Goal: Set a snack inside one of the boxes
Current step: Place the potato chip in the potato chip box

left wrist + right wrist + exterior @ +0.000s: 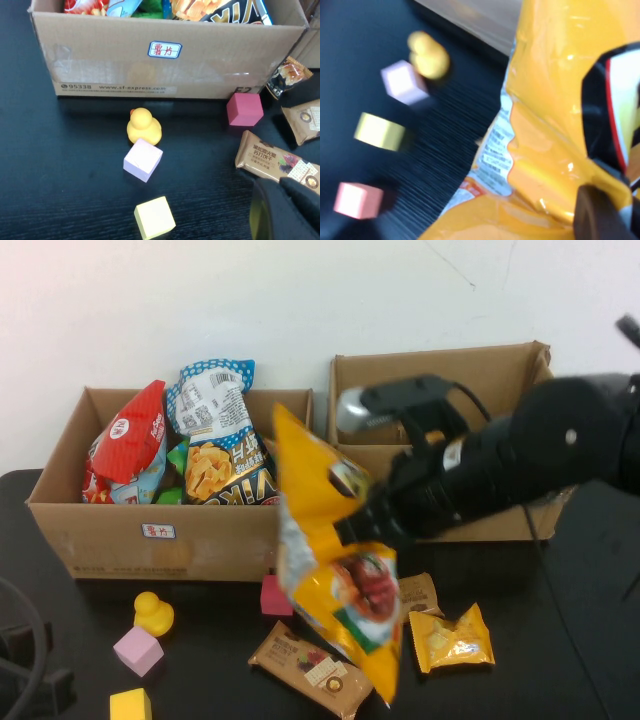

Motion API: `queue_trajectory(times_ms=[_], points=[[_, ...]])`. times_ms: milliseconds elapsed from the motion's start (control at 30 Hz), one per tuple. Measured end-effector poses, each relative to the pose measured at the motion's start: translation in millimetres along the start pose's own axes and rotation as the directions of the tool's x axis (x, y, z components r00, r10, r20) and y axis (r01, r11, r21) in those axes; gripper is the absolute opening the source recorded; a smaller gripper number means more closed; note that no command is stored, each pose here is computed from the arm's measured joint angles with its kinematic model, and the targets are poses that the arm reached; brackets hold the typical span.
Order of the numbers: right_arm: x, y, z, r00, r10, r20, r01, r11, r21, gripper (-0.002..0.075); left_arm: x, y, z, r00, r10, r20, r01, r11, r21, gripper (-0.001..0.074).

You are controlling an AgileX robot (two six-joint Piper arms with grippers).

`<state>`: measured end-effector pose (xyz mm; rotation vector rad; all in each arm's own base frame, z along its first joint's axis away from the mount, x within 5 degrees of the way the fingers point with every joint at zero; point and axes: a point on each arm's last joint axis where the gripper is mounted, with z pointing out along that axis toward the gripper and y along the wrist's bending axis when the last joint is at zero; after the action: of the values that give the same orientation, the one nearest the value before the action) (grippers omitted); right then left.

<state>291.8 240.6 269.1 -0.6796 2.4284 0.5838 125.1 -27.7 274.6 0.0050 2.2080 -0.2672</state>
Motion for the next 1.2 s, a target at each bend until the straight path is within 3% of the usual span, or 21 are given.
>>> queue_trajectory(times_ms=[133,233,400,700,900,1200], points=[[-24.8,10.8,-11.1,0.978,-0.15,0.146,0.158,0.986,-0.045,0.0006,-0.2,0.0,0.0,1.0,0.0,0.002,0.0,1.0,0.0,-0.0002],[-47.8,14.1,-20.1,0.912,-0.253,0.324,0.26,0.965,0.022,0.0006,-0.4,-0.1,0.0,1.0,0.0,0.004,0.0,1.0,0.001,-0.0002],[-78.4,5.0,-3.1,0.813,-0.318,0.488,0.27,0.948,0.169,0.0003,-0.9,-0.1,0.0,1.0,0.0,0.01,0.0,1.0,0.001,-0.0002],[-120.6,8.0,70.9,0.721,-0.505,0.475,0.441,0.863,0.248,0.0005,-4.2,-0.5,-0.1,0.999,0.0,0.046,0.0,1.0,0.006,-0.0002],[-131.1,23.5,110.6,0.687,-0.592,0.421,0.585,0.794,0.163,0.006,-4.4,-0.6,-0.1,0.999,0.0,0.048,0.0,1.0,0.006,-0.0002],[-125.8,22.0,128.8,0.712,-0.584,0.39,0.592,0.798,0.114,0.0068,-3.8,-0.6,-0.1,0.999,-0.002,0.042,0.002,1.0,0.007,-0.0002]])
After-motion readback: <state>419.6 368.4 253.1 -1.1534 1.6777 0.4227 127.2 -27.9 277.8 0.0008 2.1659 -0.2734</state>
